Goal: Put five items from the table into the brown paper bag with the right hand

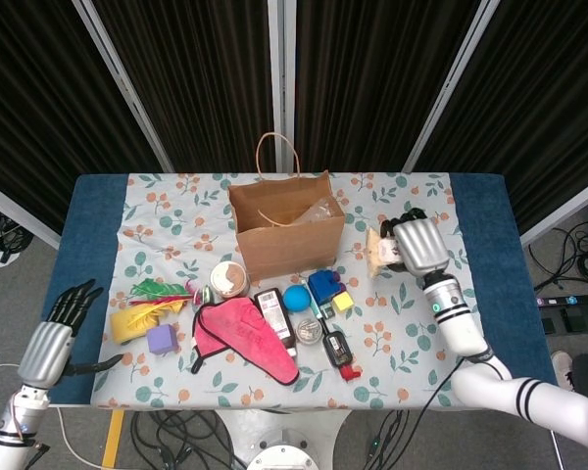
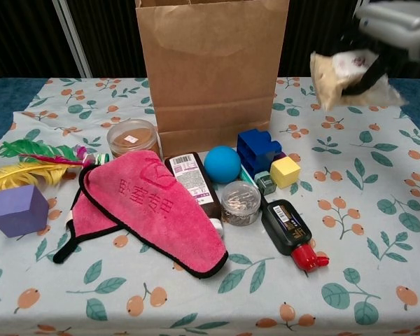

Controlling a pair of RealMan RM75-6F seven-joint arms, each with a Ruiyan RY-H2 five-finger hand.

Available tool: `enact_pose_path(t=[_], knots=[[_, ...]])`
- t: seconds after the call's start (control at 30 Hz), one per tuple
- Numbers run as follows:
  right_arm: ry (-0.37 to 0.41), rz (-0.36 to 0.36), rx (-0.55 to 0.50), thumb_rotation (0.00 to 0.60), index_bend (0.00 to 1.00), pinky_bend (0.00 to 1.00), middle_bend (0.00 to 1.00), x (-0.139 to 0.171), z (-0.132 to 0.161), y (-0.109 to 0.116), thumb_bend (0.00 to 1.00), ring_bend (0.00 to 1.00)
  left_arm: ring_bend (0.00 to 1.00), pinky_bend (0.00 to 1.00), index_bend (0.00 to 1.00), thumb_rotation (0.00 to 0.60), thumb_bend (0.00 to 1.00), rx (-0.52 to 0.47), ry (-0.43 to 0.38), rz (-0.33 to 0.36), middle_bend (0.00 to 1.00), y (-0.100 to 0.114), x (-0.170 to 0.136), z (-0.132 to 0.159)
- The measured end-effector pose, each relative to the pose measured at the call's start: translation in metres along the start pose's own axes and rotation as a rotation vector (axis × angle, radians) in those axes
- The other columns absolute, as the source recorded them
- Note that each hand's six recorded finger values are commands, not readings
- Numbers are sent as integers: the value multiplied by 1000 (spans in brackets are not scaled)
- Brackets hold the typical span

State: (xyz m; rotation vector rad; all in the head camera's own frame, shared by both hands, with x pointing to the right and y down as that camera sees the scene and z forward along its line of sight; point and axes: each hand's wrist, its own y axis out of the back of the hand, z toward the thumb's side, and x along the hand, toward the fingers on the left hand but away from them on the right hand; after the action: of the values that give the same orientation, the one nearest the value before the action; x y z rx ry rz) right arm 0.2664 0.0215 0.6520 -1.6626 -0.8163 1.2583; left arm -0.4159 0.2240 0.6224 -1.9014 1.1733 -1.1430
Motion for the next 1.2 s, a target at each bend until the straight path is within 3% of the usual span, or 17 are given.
enact_pose_path(t=[0.1, 0.17, 0.27, 0.37, 0.5, 0.93, 1.03, 1.13, 1.2], knots=[[15, -104, -44, 600, 560, 261, 544, 2, 6, 51, 140, 377, 27, 69, 87, 392, 0, -3, -4, 0, 67, -1, 0, 2], [32, -202, -83, 600, 560, 262, 545, 2, 16, 97, 146, 377, 27, 69, 88, 392, 0, -6, -3, 0, 67, -1, -1, 2], [40, -309, -114, 600, 560, 262, 544, -2, 27, 143, 153, 377, 28, 69, 88, 394, 0, -10, -2, 3, 67, 1, -1, 2], [56, -378, -137, 600, 560, 262, 544, -12, 48, 169, 161, 376, 28, 69, 87, 394, 0, -8, -1, 12, 67, 4, 0, 2], [79, -408, -131, 600, 560, 262, 543, -27, 80, 170, 171, 376, 28, 69, 87, 393, 0, -3, 2, 20, 66, 8, 1, 1], [96, -405, -41, 600, 555, 250, 526, -78, 157, 127, 179, 370, 28, 69, 88, 390, 0, 1, 30, 26, 67, 14, 2, -9], [99, -372, -42, 600, 471, 197, 464, -82, 167, 115, 103, 295, 28, 69, 88, 391, 0, 0, 33, 29, 66, 14, 2, -11], [109, -335, -55, 600, 279, 43, 247, -83, 170, 107, 2, 65, 28, 69, 88, 388, 0, 0, 35, 29, 66, 15, 1, -12], [112, -324, -65, 600, 146, 0, 131, -83, 169, 105, 0, 2, 27, 69, 87, 387, 0, 0, 37, 28, 66, 15, 1, -13]])
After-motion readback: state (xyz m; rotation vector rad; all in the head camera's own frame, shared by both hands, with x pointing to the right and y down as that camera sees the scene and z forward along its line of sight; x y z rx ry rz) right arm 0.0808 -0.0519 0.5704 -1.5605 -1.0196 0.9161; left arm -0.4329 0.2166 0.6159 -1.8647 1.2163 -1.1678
